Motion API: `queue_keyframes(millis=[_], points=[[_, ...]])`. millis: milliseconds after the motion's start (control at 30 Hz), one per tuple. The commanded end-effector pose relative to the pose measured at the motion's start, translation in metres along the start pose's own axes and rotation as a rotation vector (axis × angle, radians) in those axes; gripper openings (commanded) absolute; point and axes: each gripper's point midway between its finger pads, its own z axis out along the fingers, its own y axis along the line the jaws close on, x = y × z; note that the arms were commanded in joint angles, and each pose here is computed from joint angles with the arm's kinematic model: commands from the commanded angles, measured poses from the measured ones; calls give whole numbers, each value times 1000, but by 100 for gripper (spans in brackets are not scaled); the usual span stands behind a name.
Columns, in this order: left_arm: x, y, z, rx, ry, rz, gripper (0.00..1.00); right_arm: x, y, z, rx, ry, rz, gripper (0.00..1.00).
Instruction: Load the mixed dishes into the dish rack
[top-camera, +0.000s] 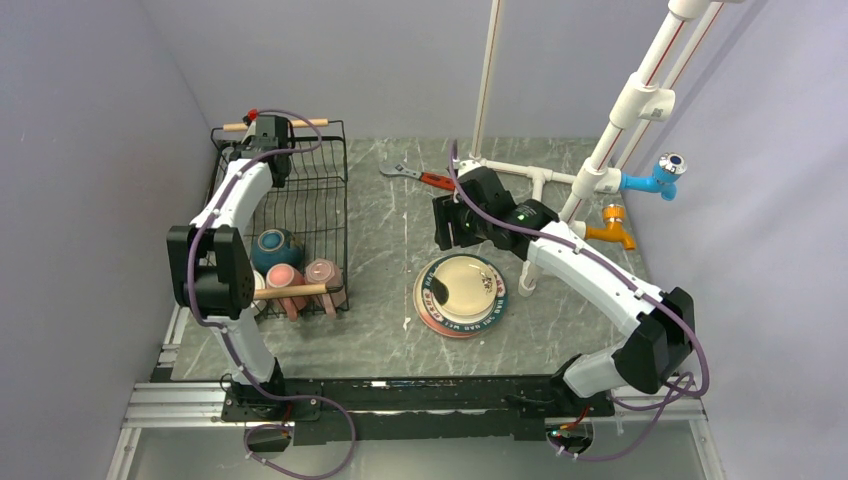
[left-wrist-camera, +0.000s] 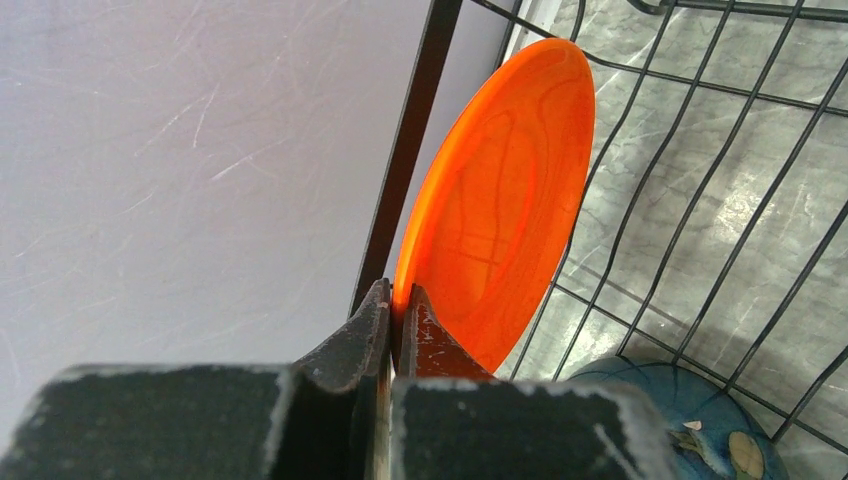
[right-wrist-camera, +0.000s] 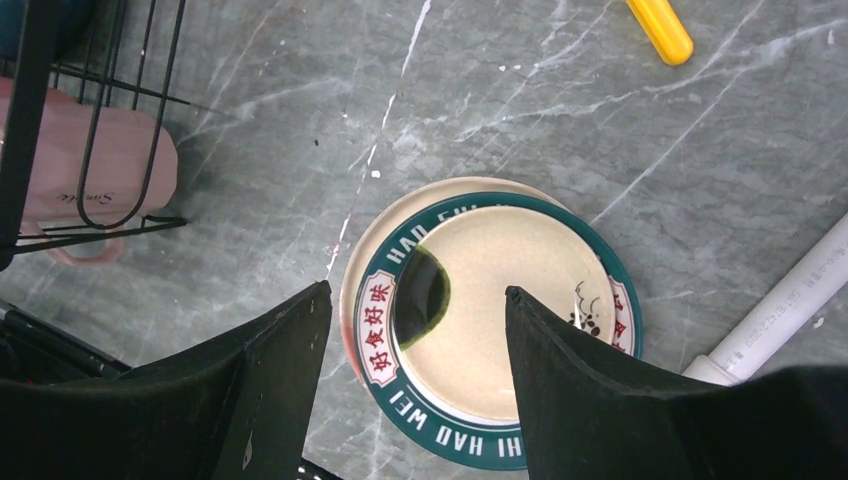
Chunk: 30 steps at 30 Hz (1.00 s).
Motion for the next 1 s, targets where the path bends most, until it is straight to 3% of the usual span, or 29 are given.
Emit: queue_keyframes(millis=[0,467,767,967], points=[[-15,28,-13,-45,-47,-43,0,-9,2,-8,-28,-51,15,66],[-10,28,3,-104,-30,3,0,-7,0,-8,-28,-49,21,67],[0,3,17,-35,18,17,0,-6,-1,-5,-26,-40,26,67],[3,-4,20,-17,35,9,19,-6,-3,-4,-24,-37,29,67]])
